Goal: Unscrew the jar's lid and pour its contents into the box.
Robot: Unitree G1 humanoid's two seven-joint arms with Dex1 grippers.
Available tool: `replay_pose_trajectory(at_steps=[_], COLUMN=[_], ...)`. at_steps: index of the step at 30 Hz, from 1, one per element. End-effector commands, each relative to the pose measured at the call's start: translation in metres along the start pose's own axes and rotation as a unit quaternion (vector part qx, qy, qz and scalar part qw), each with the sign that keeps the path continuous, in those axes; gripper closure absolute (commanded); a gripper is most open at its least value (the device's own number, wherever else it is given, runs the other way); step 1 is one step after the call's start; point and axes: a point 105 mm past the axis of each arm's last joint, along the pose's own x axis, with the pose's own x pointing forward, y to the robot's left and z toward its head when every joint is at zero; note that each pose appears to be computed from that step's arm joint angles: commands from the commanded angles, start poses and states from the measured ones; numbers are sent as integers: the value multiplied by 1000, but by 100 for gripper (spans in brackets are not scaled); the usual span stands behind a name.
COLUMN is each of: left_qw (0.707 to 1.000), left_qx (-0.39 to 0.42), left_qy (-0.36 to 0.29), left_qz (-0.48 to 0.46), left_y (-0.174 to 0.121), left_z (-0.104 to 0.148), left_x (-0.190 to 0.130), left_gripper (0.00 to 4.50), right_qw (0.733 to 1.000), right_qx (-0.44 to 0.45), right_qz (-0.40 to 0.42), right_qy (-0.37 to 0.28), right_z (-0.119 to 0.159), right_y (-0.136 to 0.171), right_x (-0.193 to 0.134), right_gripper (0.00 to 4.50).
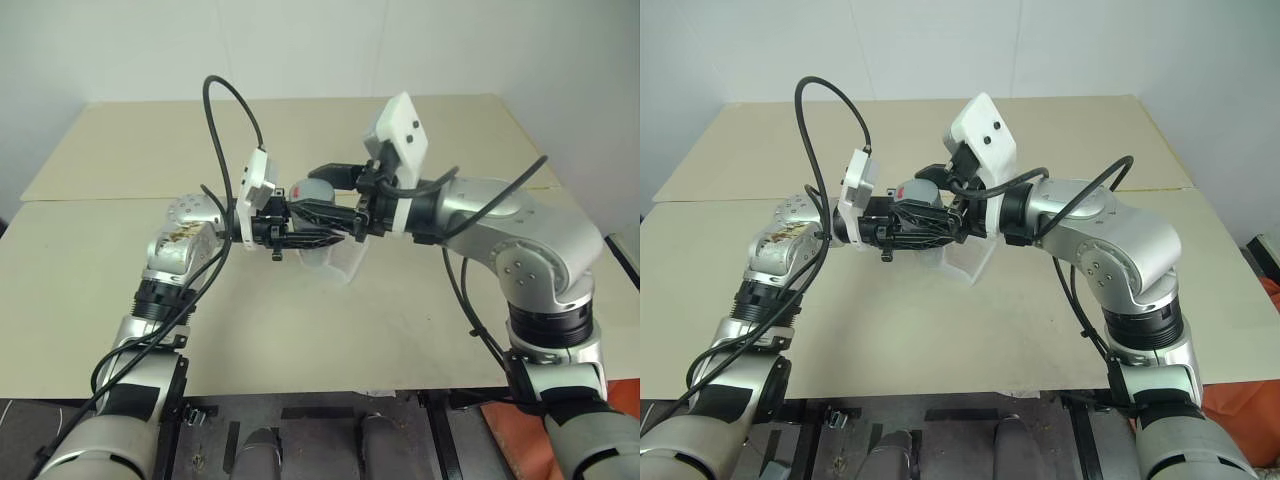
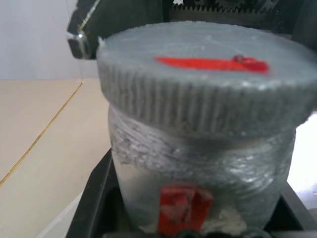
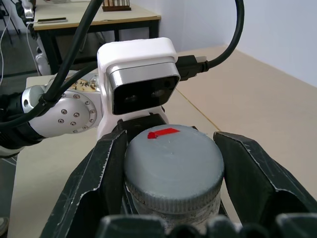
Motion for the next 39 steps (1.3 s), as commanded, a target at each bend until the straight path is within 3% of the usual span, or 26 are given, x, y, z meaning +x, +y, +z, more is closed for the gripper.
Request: replay_pose_trajectory(at_steps=[1, 7, 15, 18, 24, 32, 39], left_qw=[999, 993, 991, 992, 996, 999, 999], left_qx=[44, 56, 61, 59, 46, 12, -2], left_qy=[-15, -24, -25, -22, -6, 12, 13], left_qz=[-16, -96, -119, -110, -73, 32, 47], left_y=[-5, -29, -38, -38, -30, -6, -3], left_z=[23, 34, 38, 36, 28, 14, 7], left_x=[-5, -11, -14, -16, -22, -38, -36], left_gripper=[258, 258, 258, 258, 258, 258, 258], right_qw=[1000, 982, 966, 968, 977, 993, 997], right_qx=[3, -30, -56, -62, -55, -52, -46], right_qz=[21, 186, 251, 244, 202, 94, 40], right_qy=[4, 0, -5, -6, -36, -58, -53], right_z=[-4, -14, -15, -15, -5, 8, 14], right_y=[0, 13, 2, -2, -11, -17, -3], right_x=[-5, -18, -8, -5, -16, -42, -22], right_gripper=[176, 176, 176, 176, 2, 2, 2])
